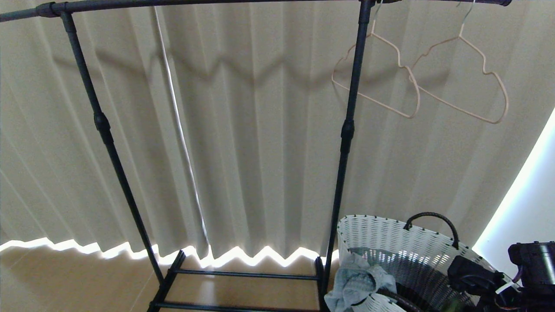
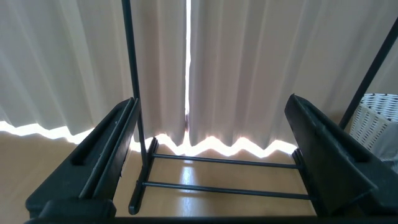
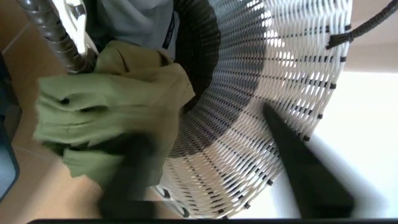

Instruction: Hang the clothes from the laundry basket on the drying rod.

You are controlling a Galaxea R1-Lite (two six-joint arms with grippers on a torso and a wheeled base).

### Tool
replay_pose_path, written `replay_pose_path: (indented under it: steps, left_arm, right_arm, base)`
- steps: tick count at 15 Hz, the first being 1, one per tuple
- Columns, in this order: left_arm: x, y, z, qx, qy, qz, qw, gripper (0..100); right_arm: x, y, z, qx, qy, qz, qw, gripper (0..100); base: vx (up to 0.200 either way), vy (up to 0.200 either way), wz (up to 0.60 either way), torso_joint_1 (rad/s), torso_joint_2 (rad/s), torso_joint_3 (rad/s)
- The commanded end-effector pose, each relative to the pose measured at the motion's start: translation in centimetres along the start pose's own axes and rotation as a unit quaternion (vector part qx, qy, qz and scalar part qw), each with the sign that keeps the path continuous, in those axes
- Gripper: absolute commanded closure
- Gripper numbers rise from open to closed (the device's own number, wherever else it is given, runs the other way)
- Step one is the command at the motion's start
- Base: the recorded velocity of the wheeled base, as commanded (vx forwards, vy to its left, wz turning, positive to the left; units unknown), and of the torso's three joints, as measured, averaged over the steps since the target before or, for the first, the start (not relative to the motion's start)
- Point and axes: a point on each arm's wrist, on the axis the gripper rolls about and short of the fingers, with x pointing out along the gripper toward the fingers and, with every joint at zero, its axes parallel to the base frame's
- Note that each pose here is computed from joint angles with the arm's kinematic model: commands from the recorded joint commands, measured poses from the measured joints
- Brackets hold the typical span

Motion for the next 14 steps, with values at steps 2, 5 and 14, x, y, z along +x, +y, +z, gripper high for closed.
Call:
replay_pose_path:
  steps: [2,5,14]
  left_arm:
    - [0.0,0.0,0.0,0.0,0.0,0.0,1.0,0]
    - [0.0,0.0,0.0,0.0,0.0,0.0,1.0,0]
    - [0.0,0.0,0.0,0.001,0.0,0.0,1.0,0]
  right_arm:
    - [-0.1,0.3,-0.3,0.004,-0.008,-0.004,1.0,100]
    - [-1.1,0.6,-1.1,0.047,-0.059,-0.022,0.9969,100]
    - [-7.9,-3.2,1.8,0.122,-0.238,-0.175,0.9477,100]
  base:
    - [0.0,0.0,0.0,0.0,0.0,0.0]
    - [0.0,0.0,0.0,0.0,0.0,0.0]
    - [0.0,0.0,0.0,0.0,0.0,0.0]
